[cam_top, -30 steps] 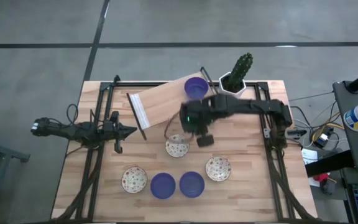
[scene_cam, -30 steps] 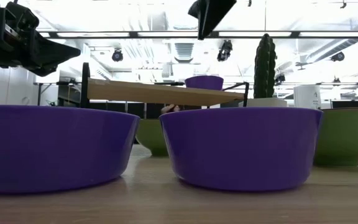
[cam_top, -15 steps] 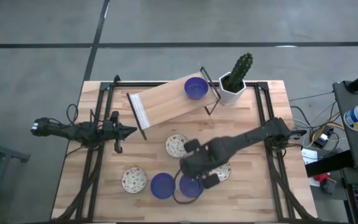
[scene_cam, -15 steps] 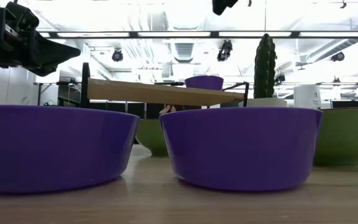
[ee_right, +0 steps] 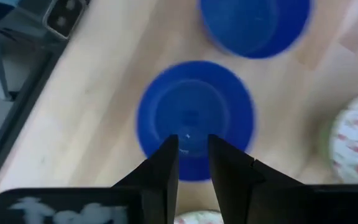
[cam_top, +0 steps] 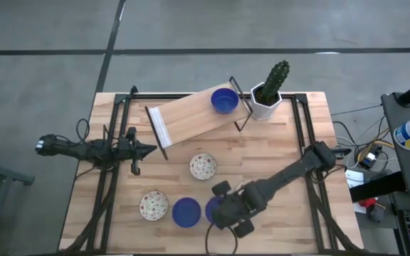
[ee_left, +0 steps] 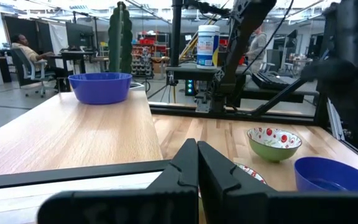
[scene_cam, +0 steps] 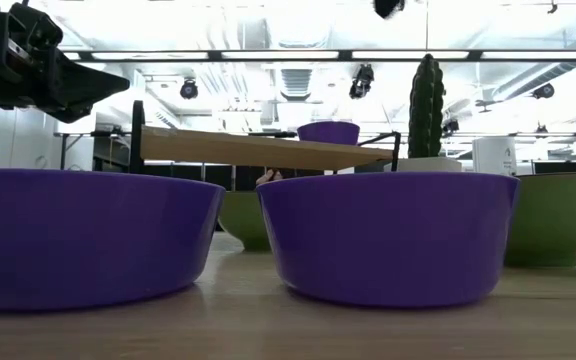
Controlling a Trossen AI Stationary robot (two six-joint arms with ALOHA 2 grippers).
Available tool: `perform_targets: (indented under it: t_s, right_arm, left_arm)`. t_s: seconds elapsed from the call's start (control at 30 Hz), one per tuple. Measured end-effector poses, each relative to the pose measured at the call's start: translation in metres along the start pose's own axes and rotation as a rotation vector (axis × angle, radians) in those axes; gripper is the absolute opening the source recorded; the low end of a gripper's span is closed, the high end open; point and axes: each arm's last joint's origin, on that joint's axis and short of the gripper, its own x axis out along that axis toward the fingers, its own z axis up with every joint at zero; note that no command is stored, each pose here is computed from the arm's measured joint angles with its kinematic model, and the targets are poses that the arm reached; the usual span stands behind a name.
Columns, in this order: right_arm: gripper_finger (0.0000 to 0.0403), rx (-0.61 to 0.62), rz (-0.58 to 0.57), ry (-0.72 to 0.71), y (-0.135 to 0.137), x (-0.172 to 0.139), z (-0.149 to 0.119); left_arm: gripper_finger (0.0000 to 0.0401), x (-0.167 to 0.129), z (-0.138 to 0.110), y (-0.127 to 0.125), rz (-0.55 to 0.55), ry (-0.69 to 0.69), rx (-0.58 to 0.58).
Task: Pick & Place Mini bowls
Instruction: Stack the right blue bowl on top of the blue bowl on the shelf
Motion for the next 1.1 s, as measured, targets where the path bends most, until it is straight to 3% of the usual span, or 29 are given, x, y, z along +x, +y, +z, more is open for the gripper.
perform_targets:
  t_s: [0.23, 0.53, 1.1]
  right_arm:
    - [0.0078, -0.014, 0.018, -0.049, 0.022, 0.028, -0.007]
    - [0.0081, -0.007, 0.027, -0.042, 0.031, 0.056, -0.022]
    - [0.0081, 0.019, 0.029, -0.019, 0.040, 0.061, -0.029]
  left_arm:
    - [0.0000, 0.000, 0.000, 0.000, 0.000, 0.000, 0.000]
    - [0.0000, 0.000, 0.000, 0.000, 0.000, 0.000, 0.000]
    - [0.0000, 0.000, 0.000, 0.000, 0.000, 0.000, 0.000]
